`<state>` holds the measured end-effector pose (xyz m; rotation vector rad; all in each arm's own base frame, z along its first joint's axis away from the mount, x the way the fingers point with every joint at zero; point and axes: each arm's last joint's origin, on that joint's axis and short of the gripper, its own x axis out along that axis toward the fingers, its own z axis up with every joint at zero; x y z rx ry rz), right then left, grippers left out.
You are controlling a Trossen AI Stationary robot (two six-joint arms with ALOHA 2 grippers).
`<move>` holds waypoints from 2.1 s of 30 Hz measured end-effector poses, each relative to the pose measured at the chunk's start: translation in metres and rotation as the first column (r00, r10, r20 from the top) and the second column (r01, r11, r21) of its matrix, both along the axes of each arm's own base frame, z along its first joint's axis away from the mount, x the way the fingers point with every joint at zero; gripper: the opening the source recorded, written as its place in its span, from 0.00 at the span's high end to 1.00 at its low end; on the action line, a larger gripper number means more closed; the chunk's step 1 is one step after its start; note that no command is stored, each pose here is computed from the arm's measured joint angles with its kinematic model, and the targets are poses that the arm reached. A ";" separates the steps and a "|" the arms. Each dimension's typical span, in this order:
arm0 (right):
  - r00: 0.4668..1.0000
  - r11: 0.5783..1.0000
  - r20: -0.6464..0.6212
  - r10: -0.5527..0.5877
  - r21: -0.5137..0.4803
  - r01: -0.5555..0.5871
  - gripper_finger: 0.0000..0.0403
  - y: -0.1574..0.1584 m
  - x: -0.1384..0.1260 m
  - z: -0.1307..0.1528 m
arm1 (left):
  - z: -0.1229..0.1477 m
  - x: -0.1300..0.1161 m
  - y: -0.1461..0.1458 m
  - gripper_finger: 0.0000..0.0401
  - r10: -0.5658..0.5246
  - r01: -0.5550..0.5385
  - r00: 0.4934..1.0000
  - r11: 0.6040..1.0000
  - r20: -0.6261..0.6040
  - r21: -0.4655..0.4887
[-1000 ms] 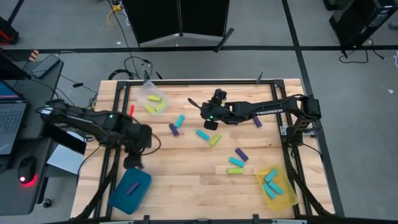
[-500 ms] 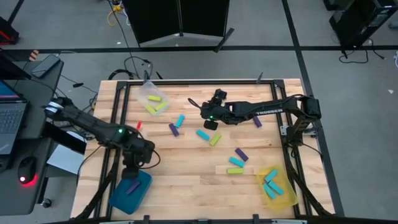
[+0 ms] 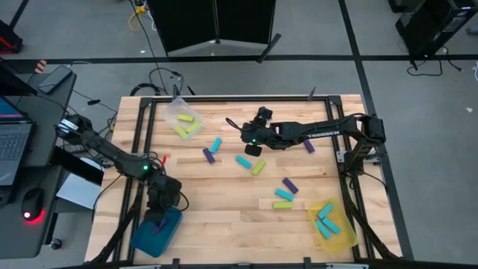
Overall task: Sort blocks
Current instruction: Put the purple block into the blue bin, then put the blue block into the yellow bin
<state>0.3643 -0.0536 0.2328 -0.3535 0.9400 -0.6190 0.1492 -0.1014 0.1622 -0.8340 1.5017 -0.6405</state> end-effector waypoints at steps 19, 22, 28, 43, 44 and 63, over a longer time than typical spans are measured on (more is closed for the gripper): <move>1.000 1.000 -0.006 0.005 -0.004 -0.005 0.60 0.000 0.000 0.000 | 0.002 0.003 -0.002 0.68 0.018 -0.018 0.999 1.000 0.045 0.007; 1.000 1.000 -0.013 0.012 -0.009 -0.012 0.60 0.000 0.000 0.000 | 0.005 0.004 -0.003 0.75 0.014 -0.014 0.999 1.000 0.052 0.001; 0.999 1.000 -0.032 0.026 -0.017 -0.026 0.65 0.000 0.000 0.000 | 0.013 0.010 -0.003 0.97 0.005 -0.004 0.994 1.000 0.105 -0.011; 0.997 0.951 -0.027 0.073 0.303 -0.062 0.97 -0.001 -0.013 -0.027 | 0.033 0.030 0.046 0.99 0.108 -0.239 0.825 0.956 0.555 0.170; 0.996 0.942 -0.030 0.078 0.328 -0.064 0.96 0.000 -0.014 -0.031 | 0.035 0.032 0.050 0.99 0.106 -0.255 0.801 0.951 0.589 0.175; 0.987 0.883 0.027 0.156 0.443 -0.152 0.87 0.024 -0.026 -0.027 | 0.063 0.062 0.113 1.00 -0.099 -0.466 0.295 0.853 0.950 0.234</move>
